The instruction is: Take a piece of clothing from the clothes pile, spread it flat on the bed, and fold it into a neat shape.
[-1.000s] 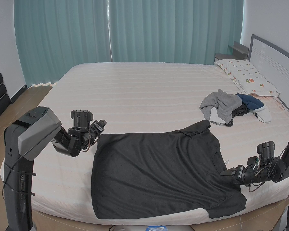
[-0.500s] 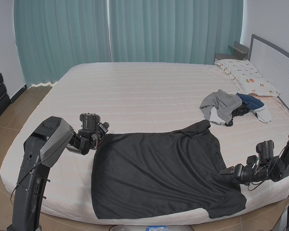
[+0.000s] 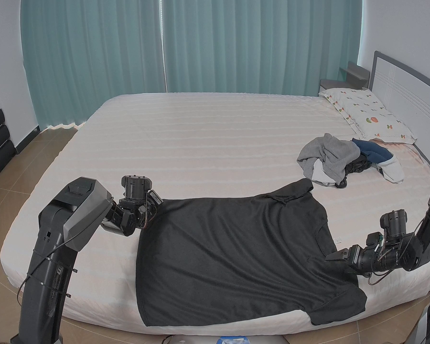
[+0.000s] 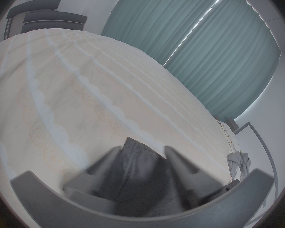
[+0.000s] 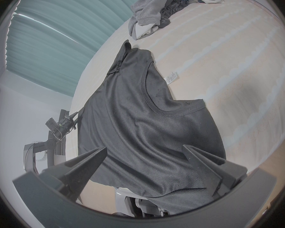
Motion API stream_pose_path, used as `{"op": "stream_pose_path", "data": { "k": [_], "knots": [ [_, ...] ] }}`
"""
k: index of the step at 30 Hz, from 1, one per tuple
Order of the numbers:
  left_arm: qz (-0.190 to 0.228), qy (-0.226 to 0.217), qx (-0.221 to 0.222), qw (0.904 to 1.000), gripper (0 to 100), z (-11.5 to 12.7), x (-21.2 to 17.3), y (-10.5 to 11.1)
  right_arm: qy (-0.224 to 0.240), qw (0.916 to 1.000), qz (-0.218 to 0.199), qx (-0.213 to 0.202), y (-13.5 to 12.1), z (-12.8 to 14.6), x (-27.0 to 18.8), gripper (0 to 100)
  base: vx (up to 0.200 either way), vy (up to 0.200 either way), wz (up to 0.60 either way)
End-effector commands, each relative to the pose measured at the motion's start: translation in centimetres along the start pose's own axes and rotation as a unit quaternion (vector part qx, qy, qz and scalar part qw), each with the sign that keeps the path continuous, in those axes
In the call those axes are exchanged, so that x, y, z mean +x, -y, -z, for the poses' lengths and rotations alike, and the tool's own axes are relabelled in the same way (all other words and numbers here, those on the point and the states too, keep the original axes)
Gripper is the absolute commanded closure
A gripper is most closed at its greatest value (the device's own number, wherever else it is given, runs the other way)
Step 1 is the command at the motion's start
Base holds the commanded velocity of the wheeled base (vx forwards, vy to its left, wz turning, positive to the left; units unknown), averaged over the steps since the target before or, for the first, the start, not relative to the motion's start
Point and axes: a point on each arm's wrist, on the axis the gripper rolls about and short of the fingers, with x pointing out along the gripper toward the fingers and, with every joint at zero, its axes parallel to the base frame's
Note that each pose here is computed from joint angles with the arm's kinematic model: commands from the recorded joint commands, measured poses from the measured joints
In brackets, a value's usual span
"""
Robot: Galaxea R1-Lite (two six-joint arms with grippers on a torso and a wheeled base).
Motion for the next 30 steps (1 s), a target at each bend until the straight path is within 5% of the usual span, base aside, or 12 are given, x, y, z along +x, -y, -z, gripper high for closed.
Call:
{"op": "stream_pose_path", "data": {
  "k": [1, 10, 16, 30],
  "knots": [
    [0.002, 0.002, 0.001, 1.0, 100, -0.1, 0.0, 0.1, -0.002, 1.0, 0.001, 0.001, 0.1, 0.0, 0.1, 0, 0.0, 0.0, 0.0],
    [0.025, 0.045, -0.014, 0.9986, 100, -2.3, 0.5, 0.9, 0.002, 1.0, -0.001, 0.0, 0.0, -0.2, 0.1, 0, 0.0, 0.0, 0.0],
    [0.036, 0.117, -0.028, 0.992, 100, -3.8, 1.9, 1.4, 0.007, 1.0, -0.003, 0.003, -0.1, -0.5, 0.2, 0, 0.0, 0.0, 0.0],
    [0.04, 0.148, -0.036, 0.9875, 100, -5.3, 2.8, 1.2, 0.01, 0.9999, -0.004, 0.012, -0.2, -0.6, 0.2, 0, 0.0, 0.0, 0.0]
  ]
}}
